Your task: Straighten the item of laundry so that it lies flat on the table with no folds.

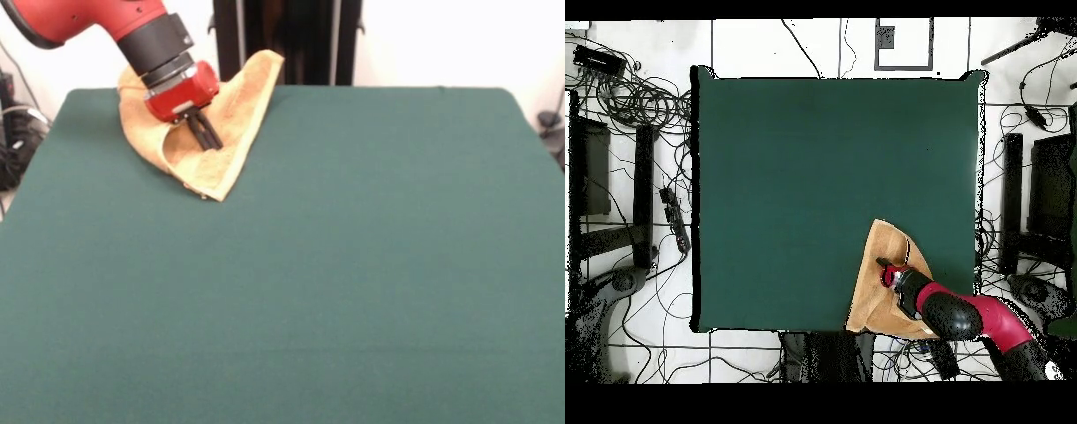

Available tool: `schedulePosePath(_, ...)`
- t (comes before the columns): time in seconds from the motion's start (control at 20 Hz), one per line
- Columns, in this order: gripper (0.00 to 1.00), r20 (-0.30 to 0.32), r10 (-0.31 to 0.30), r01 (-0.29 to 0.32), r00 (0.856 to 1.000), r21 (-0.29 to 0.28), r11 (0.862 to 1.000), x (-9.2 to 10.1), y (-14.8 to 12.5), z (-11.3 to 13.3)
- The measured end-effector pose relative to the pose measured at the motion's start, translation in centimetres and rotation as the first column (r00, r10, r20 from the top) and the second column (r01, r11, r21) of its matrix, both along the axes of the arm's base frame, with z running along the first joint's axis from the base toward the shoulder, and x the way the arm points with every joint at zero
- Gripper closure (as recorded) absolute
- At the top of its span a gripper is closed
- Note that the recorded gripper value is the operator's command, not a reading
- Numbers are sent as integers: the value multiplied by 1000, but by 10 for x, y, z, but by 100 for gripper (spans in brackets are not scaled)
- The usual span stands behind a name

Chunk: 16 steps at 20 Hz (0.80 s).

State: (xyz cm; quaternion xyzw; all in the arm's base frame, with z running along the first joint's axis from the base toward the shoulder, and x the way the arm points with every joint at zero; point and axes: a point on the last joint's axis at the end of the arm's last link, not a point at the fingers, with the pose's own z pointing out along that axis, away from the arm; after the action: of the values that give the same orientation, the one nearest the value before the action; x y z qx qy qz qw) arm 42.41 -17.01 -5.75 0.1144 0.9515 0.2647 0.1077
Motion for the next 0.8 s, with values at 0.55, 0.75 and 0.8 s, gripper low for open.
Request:
schedulePosePath(0.55,100,9,-62,61,998,65,996,-3,-5,-3)
schedulePosePath(0.75,100,10,-88,87,996,95,992,-5,-7,-5)
schedulePosePath(0.8,100,12,-97,95,995,104,990,-5,-8,-6)
